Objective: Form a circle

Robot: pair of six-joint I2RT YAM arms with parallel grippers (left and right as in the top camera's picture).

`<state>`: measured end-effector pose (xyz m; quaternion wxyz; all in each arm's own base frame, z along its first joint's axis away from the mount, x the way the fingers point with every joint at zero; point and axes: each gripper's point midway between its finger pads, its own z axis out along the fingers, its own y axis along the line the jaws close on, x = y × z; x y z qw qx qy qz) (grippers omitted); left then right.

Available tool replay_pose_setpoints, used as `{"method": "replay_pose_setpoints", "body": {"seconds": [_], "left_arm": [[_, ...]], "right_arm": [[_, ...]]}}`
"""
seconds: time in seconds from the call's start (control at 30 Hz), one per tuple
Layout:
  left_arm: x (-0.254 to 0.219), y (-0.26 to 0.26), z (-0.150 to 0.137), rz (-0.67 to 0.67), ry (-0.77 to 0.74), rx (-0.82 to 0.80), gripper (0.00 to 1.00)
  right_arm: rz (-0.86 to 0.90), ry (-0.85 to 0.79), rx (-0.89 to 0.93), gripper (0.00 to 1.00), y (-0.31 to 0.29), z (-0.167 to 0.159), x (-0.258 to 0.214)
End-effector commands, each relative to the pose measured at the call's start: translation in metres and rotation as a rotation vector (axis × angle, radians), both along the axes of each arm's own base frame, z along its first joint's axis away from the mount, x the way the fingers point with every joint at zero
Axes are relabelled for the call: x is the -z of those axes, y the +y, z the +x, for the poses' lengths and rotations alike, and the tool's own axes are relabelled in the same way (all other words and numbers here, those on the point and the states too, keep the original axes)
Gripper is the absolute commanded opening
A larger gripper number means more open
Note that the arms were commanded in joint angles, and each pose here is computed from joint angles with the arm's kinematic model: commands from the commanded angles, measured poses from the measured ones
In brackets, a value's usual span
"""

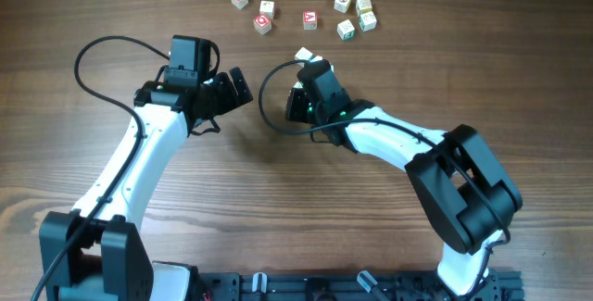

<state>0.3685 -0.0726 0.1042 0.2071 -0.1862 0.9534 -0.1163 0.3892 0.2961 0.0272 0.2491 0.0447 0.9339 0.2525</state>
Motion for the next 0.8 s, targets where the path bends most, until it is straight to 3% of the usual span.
{"method": "replay_pose_setpoints", "body": {"seconds": [0.0,0.33,0.6,0.77], "left_arm": [[0.0,0.003,0.0,0.017,-0.004,0.009,1.0],[0.0,0.003,0.0,0.017,-0.004,0.009,1.0],[0.0,0.003,0.0,0.017,-0.003,0.009,1.0],[0.0,0.003,0.0,0.017,-0.003,0.009,1.0]], "right_arm": [[-0.008,-0.001,0.021,0.05,-0.001,0.003,0.002],[-0.019,-0.005,0.03,0.05,-0.003,0.003,-0.001],[0.023,-0.128,-0.029,0.05,0.016,0.026,-0.05],[-0.077,-0.142,0.046,0.05,-0.009,0.027,-0.059]]}}
